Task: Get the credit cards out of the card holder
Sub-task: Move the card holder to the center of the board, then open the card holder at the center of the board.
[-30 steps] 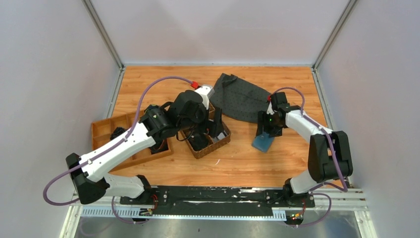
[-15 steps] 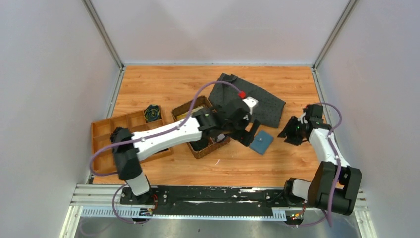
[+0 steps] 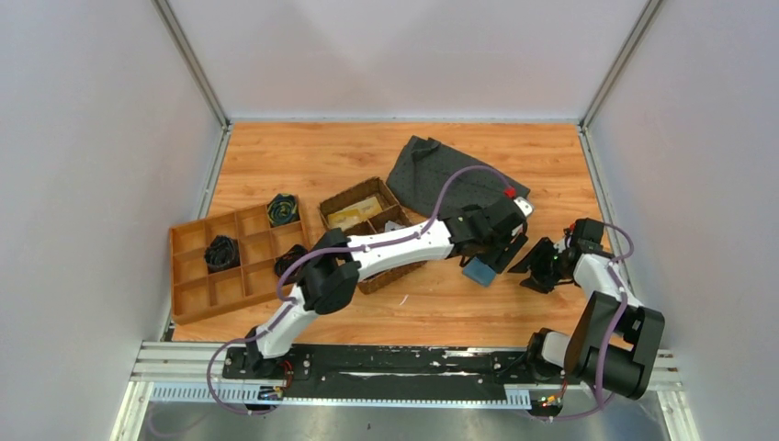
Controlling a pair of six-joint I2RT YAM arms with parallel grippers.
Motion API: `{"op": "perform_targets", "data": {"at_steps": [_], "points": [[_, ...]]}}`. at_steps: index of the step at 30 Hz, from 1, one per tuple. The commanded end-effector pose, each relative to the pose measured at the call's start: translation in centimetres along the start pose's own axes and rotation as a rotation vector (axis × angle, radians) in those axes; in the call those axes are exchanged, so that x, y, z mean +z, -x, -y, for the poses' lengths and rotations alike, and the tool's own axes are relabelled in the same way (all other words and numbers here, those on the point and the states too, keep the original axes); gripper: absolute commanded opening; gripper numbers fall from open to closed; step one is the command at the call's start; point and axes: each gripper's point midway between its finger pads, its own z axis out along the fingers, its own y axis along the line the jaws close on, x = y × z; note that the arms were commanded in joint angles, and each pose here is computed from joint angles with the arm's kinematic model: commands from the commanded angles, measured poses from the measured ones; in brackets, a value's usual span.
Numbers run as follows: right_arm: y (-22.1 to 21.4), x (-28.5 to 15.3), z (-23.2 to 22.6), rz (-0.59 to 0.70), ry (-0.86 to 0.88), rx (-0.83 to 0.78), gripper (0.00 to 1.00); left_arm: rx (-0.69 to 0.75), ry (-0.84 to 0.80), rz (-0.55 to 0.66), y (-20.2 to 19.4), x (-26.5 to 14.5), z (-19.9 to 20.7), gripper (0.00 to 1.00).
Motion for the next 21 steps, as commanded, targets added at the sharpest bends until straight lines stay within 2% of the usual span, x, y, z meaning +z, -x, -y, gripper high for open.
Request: {"op": "perform_targets", "data": {"at_steps": [1,12,19,21], "points": [[-0.9,0.8,-0.4,-0.038,0.067,0.051,0.50,0.024,0.025,0.017,0.8,2.4,0.2,0.69],[-1.1,1.0,-0.4,-0.050,0.079,0.045,0.51,0.066,0.125,-0.036,-1.8,5.9,-1.6,0.66],[-1.2,1.1,-0.3,-0.056,0.073,0.044,0.51,0.084,0.167,-0.072,-3.6,6.6,-2.5,0.60],[-1.2,1.2,-0.2,-0.057,0.073,0.045,0.51,0.089,0.175,-0.074,-3.7,6.8,-2.7,0.55]]}}
